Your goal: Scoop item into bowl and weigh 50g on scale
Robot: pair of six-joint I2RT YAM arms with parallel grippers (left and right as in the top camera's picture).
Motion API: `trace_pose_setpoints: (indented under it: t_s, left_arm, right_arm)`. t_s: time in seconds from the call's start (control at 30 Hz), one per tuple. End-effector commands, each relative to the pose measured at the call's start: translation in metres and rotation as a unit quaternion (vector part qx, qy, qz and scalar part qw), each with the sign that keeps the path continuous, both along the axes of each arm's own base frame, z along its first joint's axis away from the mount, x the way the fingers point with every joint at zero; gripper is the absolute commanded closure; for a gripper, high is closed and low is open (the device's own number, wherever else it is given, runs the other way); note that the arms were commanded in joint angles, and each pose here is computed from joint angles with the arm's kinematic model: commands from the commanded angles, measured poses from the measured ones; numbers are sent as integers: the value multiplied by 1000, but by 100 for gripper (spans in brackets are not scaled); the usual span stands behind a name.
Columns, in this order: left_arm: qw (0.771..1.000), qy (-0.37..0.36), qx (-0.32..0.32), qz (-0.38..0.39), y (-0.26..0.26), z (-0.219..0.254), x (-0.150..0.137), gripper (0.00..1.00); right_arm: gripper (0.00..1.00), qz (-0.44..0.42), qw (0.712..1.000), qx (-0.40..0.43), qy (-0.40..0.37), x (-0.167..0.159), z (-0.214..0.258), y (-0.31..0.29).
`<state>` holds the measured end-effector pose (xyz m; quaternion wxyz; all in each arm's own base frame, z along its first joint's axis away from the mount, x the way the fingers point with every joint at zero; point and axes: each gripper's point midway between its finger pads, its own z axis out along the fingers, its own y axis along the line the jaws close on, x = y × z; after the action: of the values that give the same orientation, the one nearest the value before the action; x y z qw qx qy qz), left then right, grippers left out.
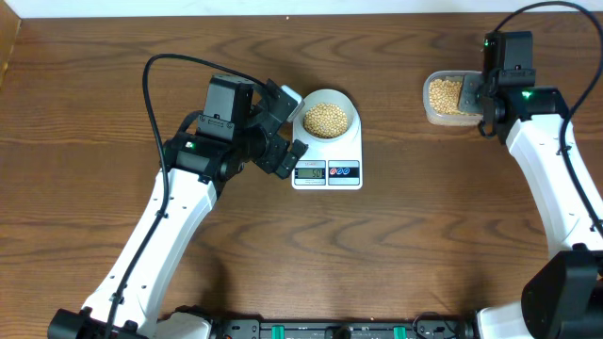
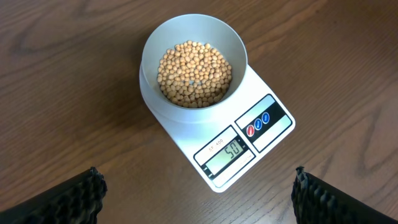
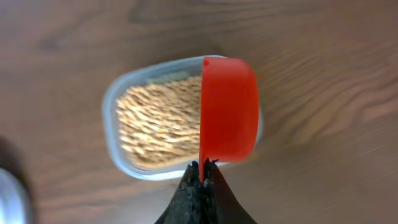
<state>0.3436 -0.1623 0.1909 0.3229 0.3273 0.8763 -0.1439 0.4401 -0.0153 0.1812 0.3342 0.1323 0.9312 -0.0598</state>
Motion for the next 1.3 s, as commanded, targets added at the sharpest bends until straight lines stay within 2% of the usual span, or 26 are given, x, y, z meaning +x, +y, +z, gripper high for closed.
trace_pose_setpoints:
  t_s: [0.0, 0.33, 0.67, 1.27]
  left_arm:
    - [1000, 4, 5, 1, 1, -4, 1, 2]
    - [1000, 4, 5, 1, 1, -4, 1, 2]
    - [1000, 4, 5, 1, 1, -4, 1, 2]
    - [1000, 4, 5, 1, 1, -4, 1, 2]
  right_arm:
    - [99, -82, 987, 130, -39, 4, 7, 12]
    - [99, -157, 965, 199, -61, 22, -7, 14]
    - [99, -180, 952, 238, -61, 40, -30, 21]
    - [99, -229, 937, 261, -28, 22, -64, 30]
